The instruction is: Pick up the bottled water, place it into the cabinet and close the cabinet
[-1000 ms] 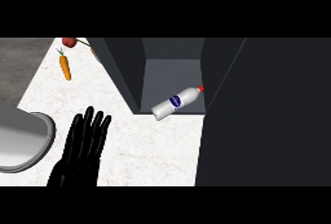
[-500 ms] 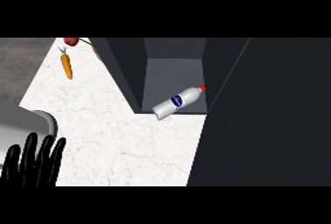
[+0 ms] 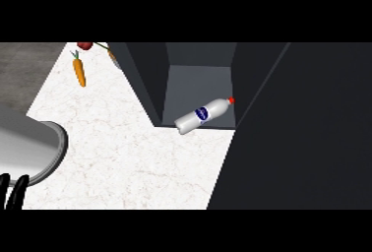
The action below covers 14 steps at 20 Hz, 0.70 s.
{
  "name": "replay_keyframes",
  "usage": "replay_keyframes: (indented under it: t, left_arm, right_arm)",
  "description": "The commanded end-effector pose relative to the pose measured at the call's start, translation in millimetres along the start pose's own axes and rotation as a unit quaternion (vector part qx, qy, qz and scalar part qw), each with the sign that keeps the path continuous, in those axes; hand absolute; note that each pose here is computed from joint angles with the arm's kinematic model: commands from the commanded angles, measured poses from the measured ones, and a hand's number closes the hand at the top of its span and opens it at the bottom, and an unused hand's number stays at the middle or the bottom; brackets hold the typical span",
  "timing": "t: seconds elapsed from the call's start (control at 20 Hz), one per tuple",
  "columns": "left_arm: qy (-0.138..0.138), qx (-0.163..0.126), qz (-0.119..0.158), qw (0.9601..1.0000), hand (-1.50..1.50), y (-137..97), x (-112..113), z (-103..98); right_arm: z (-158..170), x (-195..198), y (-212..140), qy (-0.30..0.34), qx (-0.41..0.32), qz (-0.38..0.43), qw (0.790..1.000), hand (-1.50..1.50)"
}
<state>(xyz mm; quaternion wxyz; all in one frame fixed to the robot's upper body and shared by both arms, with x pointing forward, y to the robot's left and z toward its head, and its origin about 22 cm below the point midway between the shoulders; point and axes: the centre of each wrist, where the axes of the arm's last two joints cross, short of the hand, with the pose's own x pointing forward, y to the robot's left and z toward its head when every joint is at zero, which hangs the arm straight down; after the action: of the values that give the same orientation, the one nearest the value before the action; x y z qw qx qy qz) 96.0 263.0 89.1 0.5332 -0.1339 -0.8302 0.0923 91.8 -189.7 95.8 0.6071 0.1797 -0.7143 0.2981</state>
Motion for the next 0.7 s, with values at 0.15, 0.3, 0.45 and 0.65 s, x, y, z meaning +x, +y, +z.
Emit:
replay_keyframes:
  t: [0.15,0.3,0.45,0.65]
  left_arm:
    - [-0.006,-0.005,0.015,0.9999,-1.50,19,12,11]
    - [0.005,-0.012,0.011,0.9998,-1.50,25,22,14]
    - [0.005,-0.023,0.008,0.9997,-1.50,28,34,14]
    - [0.004,-0.015,0.011,0.9998,-1.50,44,36,27]
  right_arm:
    - [-40,16,38,-0.062,0.033,-0.102,0.992,1.50]
    - [-45,24,32,-0.064,0.028,-0.121,0.990,1.50]
    - [-67,20,33,-0.065,0.027,-0.118,0.991,1.50]
    - [-104,20,20,-0.048,0.016,-0.110,0.993,1.50]
